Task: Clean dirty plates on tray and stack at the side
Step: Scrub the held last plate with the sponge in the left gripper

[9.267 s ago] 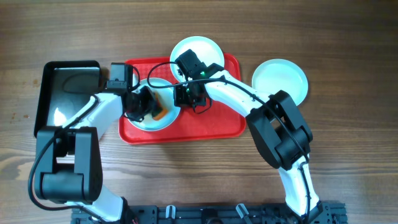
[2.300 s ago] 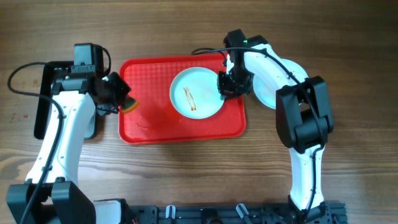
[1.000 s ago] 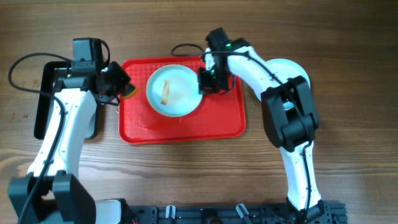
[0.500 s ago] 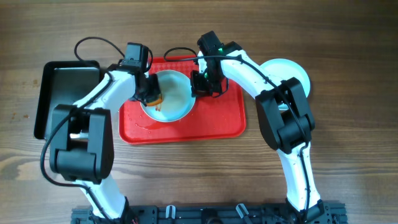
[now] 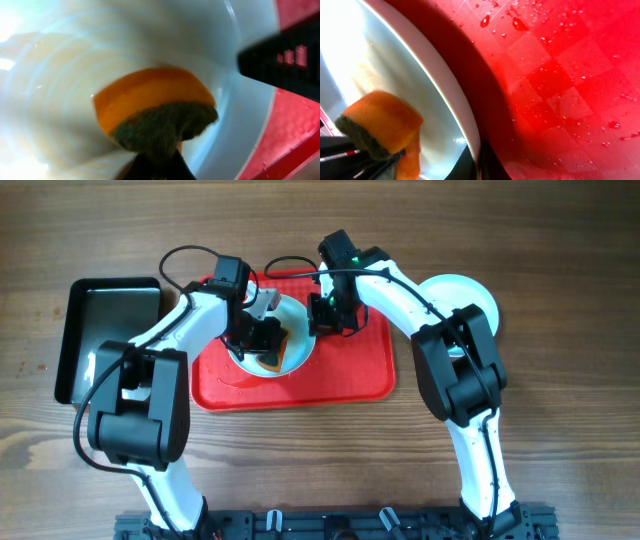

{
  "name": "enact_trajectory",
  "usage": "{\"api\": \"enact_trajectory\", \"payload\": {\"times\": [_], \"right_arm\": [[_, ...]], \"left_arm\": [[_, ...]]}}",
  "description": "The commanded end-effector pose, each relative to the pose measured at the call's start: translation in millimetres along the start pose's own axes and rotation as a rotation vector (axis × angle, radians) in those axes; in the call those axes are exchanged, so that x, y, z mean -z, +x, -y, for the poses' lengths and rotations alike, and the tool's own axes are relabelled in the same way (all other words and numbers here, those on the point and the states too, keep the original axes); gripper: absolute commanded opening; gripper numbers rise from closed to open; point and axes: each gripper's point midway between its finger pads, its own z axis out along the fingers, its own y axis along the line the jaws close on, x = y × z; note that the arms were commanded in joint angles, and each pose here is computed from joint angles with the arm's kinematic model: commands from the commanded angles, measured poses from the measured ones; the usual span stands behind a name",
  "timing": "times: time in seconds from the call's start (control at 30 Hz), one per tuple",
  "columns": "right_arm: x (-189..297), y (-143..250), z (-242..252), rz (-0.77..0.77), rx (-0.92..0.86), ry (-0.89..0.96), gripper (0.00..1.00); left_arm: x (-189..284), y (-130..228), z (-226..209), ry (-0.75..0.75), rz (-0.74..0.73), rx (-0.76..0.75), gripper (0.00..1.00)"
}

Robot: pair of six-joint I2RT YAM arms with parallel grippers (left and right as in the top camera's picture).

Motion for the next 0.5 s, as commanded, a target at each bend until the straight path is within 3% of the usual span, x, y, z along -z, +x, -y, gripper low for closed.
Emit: {"api": "enact_trajectory", "payload": {"times": [0.0, 0.1, 0.27, 0.37, 0.47], "right_arm": [[-13.2, 6.1, 5.4, -0.034, -0.008, -0.002, 0.04], [-13.2, 5.8, 5.2, -0.032, -0.008, -0.003, 0.04], [-13.2, 5.8, 5.3, -0.033, -0.009, -0.002, 0.04], [-13.5, 5.3, 4.5, -0.03, -0.006, -0.004, 0.04], [-14.2, 5.5, 3.1, -0.029, -0.002, -0.005, 0.04]], "left_arm": [[-2.6, 0.2, -56.6, -0.314, 0.032, 0.193, 0.04], [15.5, -26.3, -92.3, -0.522, 0.21, 0.337, 0.04], [29.3, -62.9, -100.2, -0.543, 0.422, 0.458, 0.04], [17.8, -66.2, -79.5, -0.448, 0.372, 0.332, 0.04], [-1.7, -63.6, -31.7, -0.21, 0.274, 0.086, 0.04]]}}
